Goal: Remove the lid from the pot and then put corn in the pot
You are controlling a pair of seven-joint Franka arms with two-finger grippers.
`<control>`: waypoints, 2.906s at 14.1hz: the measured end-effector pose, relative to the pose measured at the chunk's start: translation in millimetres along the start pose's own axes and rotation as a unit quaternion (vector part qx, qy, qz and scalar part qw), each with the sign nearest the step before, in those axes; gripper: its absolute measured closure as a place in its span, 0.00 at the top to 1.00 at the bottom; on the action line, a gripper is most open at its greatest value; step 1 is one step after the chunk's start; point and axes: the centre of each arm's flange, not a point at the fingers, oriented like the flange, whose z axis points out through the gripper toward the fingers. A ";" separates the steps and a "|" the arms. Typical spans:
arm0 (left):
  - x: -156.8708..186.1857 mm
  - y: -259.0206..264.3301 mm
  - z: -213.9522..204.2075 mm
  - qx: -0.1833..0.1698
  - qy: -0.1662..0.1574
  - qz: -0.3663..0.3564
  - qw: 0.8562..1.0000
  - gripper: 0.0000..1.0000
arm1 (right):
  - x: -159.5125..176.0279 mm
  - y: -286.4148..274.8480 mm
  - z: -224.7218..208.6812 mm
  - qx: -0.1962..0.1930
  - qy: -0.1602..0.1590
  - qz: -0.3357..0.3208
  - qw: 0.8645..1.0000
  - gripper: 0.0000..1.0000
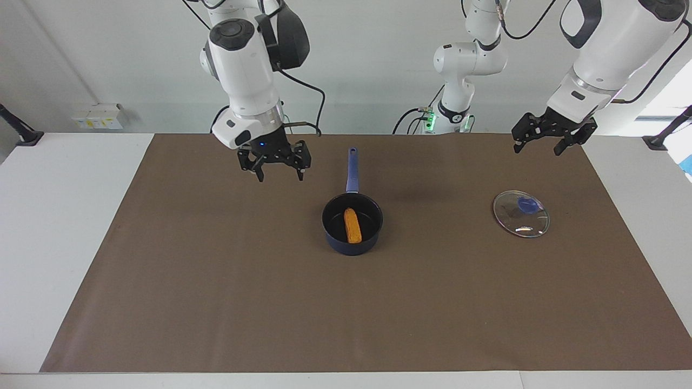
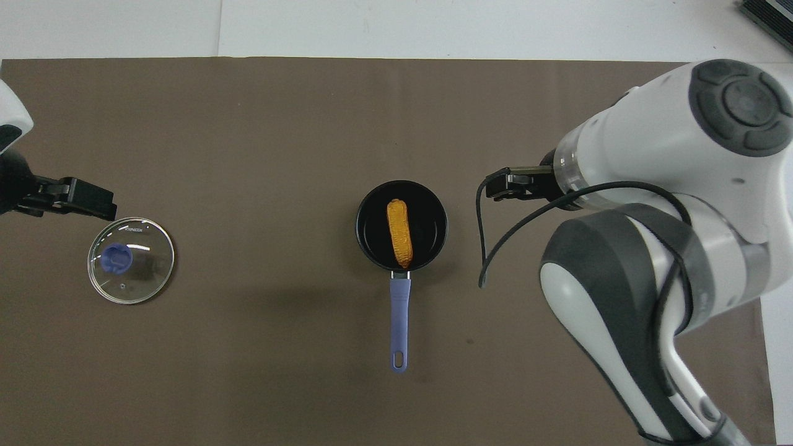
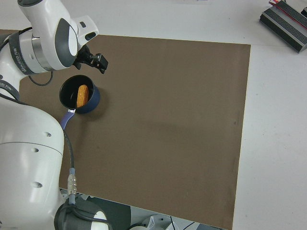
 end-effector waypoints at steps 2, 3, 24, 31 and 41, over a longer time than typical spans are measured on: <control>0.2 0.0 -0.8 0.000 0.001 0.001 1.000 1.00 | -11.6 27.7 -21.2 -0.005 -0.019 -0.009 1.000 1.00; 0.2 0.1 -0.7 0.000 0.001 0.002 1.000 1.00 | -17.0 40.9 -30.1 -0.007 -0.028 -0.011 1.000 1.00; -0.8 -3.5 0.0 0.000 -0.003 0.001 1.000 1.00 | -36.1 171.8 -105.4 -0.040 -0.013 -0.027 0.999 1.00; -0.8 -4.0 0.0 -0.001 -0.003 0.000 1.000 1.00 | -36.0 171.2 -119.7 -0.042 -0.002 -0.033 0.999 1.00; -0.8 -4.0 0.0 -0.001 -0.003 0.000 1.000 1.00 | -41.1 172.0 -120.1 -0.040 -0.020 -0.031 0.999 1.00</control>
